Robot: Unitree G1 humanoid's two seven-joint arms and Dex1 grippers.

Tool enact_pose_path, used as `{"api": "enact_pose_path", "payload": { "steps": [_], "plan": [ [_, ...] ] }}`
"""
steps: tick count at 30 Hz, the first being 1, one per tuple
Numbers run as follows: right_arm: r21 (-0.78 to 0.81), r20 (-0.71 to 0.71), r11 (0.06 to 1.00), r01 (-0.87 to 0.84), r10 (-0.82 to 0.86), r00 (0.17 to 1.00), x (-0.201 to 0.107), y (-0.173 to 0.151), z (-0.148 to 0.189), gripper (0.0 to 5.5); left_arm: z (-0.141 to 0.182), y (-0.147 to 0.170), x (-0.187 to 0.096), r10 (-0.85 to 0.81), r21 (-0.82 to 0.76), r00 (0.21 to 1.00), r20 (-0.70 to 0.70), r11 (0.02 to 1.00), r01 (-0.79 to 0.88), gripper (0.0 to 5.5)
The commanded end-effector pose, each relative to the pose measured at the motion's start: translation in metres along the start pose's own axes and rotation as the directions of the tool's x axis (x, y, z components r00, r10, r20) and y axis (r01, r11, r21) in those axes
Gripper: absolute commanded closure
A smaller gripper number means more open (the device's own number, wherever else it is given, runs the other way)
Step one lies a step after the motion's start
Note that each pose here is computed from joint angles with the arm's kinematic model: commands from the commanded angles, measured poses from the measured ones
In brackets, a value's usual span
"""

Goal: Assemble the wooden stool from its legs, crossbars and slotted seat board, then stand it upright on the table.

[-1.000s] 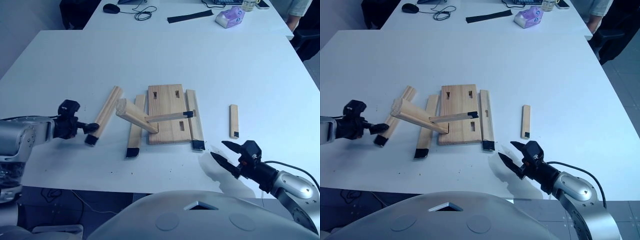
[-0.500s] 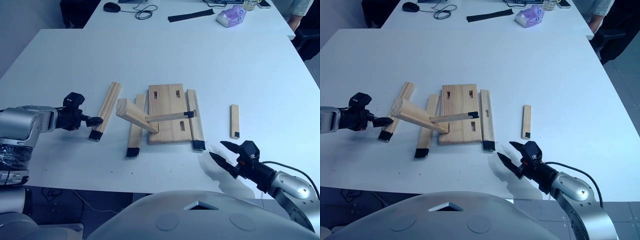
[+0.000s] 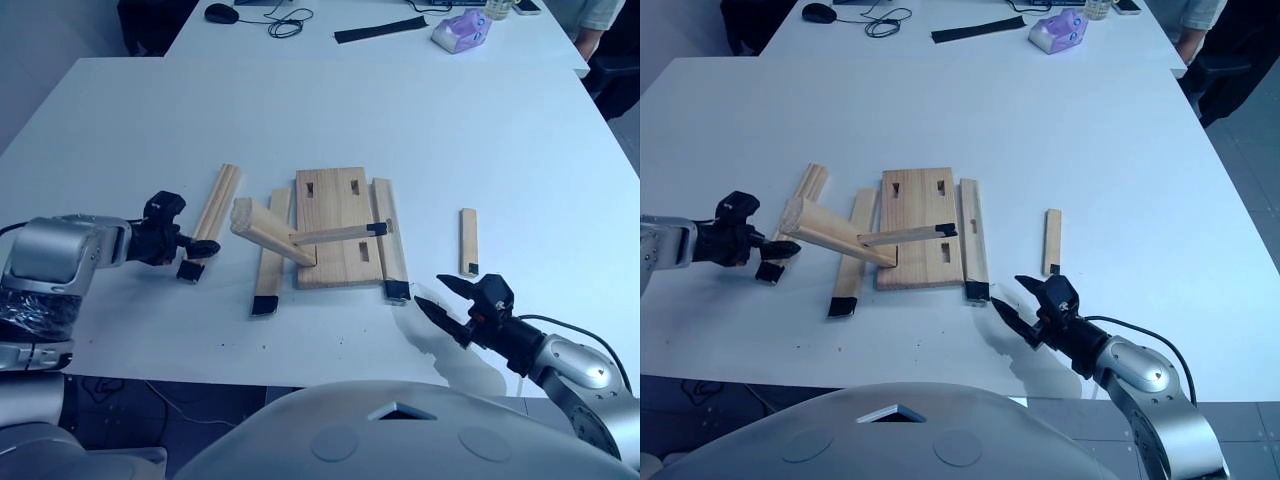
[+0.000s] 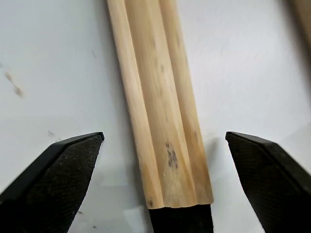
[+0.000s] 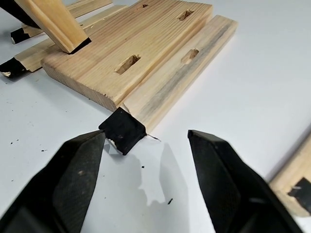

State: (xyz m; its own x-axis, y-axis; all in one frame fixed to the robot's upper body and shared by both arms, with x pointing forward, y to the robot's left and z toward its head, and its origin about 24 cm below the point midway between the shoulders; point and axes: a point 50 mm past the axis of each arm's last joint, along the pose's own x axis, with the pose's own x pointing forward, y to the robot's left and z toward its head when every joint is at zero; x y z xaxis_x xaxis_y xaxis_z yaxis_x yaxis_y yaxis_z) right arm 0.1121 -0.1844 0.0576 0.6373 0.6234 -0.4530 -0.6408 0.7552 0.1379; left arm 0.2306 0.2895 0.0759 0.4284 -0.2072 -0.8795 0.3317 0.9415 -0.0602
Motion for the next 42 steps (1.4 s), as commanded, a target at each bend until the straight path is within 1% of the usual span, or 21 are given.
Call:
{"api": "enact_pose_path", "payload": {
  "steps": [1, 3, 5, 8, 10, 18, 20, 25, 29, 35, 39, 42],
  "plan": [
    [-0.017, -0.015, 1.0, -0.003, 0.003, 1.0, -0.003, -0.003, 0.001, 2.41, -0.017, 0.005, 0.01, 0.046, -0.016, 0.998, -0.042, 0.999, -0.047, 0.84],
    [-0.019, -0.019, 1.0, -0.008, 0.007, 1.0, -0.003, -0.003, 0.001, 2.41, -0.025, 0.004, 0.014, 0.04, -0.018, 0.997, -0.059, 0.999, -0.041, 0.84],
    [-0.02, -0.02, 1.0, -0.011, 0.011, 1.0, -0.003, -0.003, 0.002, 2.41, -0.03, -0.002, 0.017, -0.006, -0.012, 0.998, -0.07, 1.0, 0.005, 0.84],
    [-0.022, -0.022, 1.0, -0.015, 0.015, 1.0, -0.004, -0.003, 0.002, 2.41, -0.033, -0.008, 0.017, -0.06, -0.012, 0.996, -0.064, 0.998, 0.06, 1.21],
    [-0.021, -0.022, 1.0, -0.014, 0.014, 1.0, -0.004, -0.003, 0.002, 2.41, -0.033, -0.008, 0.018, -0.075, -0.016, 0.995, -0.063, 0.997, 0.074, 1.58],
    [-0.011, -0.026, 1.0, -0.007, 0.007, 1.0, -0.003, 0.001, -0.002, 2.41, -0.027, 0.0, 0.018, -0.093, -0.014, 0.994, -0.055, 0.996, 0.092, 2.65],
    [-0.011, -0.029, 1.0, -0.007, 0.007, 1.0, -0.004, 0.001, -0.002, 2.41, -0.023, -0.002, 0.016, -0.121, -0.016, 0.992, -0.038, 0.993, 0.121, 2.9],
    [-0.012, -0.033, 1.0, -0.003, 0.003, 0.999, -0.005, 0.001, -0.003, 2.41, -0.018, -0.018, 0.004, -0.25, -0.033, 0.968, -0.027, 0.968, 0.25, 3.45],
    [-0.011, -0.033, 1.0, -0.001, 0.0, 0.999, -0.005, 0.002, -0.004, 2.41, -0.016, -0.031, -0.004, -0.34, -0.049, 0.94, -0.025, 0.94, 0.339, 3.48],
    [-0.009, -0.035, 1.0, -0.001, 0.0, 0.999, -0.005, 0.002, -0.004, 2.41, -0.014, -0.025, -0.002, -0.306, -0.108, 0.952, 0.0, 0.946, 0.304, 3.48],
    [-0.005, -0.039, 1.0, 0.002, -0.002, 0.999, -0.007, 0.004, -0.005, 2.41, -0.005, -0.025, -0.003, -0.334, -0.209, 0.94, 0.066, 0.917, 0.34, 3.48],
    [-0.003, -0.042, 1.0, 0.002, -0.002, 0.999, -0.008, 0.004, -0.005, 2.41, 0.0, -0.024, -0.002, -0.332, -0.247, 0.937, 0.107, 0.904, 0.348, 3.48]
  ]
}}
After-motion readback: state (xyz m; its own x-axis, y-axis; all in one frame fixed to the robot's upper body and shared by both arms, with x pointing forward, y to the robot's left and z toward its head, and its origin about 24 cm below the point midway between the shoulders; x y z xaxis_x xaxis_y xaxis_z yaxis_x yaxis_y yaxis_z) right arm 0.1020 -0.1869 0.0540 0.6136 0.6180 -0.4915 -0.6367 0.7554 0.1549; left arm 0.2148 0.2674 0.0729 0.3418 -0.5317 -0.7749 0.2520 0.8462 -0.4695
